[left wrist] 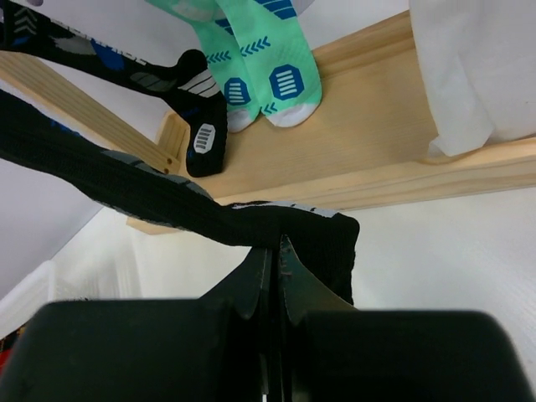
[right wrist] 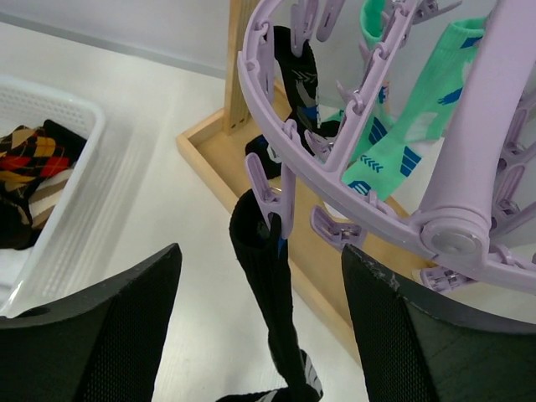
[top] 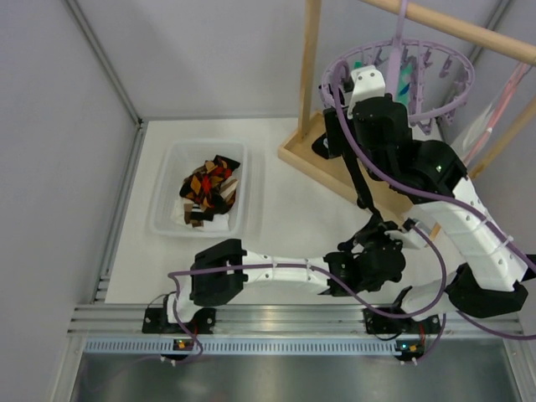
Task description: Remove the socks clipped to the hanger
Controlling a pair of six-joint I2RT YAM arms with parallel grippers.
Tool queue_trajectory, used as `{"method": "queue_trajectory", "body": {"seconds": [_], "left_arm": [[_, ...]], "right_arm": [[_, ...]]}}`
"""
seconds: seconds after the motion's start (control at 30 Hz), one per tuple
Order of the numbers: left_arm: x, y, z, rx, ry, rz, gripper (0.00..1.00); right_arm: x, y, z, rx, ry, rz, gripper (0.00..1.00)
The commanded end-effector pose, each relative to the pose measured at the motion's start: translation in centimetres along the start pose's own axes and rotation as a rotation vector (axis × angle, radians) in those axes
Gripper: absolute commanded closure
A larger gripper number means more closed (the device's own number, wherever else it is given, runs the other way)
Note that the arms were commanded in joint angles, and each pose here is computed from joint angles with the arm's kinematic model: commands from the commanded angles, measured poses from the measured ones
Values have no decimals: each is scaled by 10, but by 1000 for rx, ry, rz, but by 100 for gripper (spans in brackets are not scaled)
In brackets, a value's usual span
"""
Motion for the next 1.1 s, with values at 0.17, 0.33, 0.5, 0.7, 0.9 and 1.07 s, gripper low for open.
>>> {"method": "queue_trajectory", "body": {"seconds": [0.17,0.33,0.5,0.7,0.9,1.07], "left_arm": [[-6,37,-7,-59,14,8,100],[-13,47,-8,-75,10,10,100],[-16,52,-11,-83,7,19,100],[-22,58,-17,-98,-5,31,100],[-26,65,-22,-112,-10,35,100],[-25,65,-24,-111,-9,33,100]], "right_arm": [[-12,2,-1,-29,-44,-26,27],[-8,3,-15,-53,65,18,36],[-14,-1,-19,-72,59,19,35],[-21,-2,-7,-91,-35,-48,33],[-14,0,12,-68,-81,-98,34],[-19,-5,22,-60,-174,-120,35]]}}
Point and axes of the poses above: each gripper's point midway between its finger pads, its own z axis out along the fingers, its own x axis along the line the jaws close on, y = z × x, the point moved 4 cm from there along -z, back along the fingers, and after that the axes turned 8 degrees about z, right-handed, at the moved point
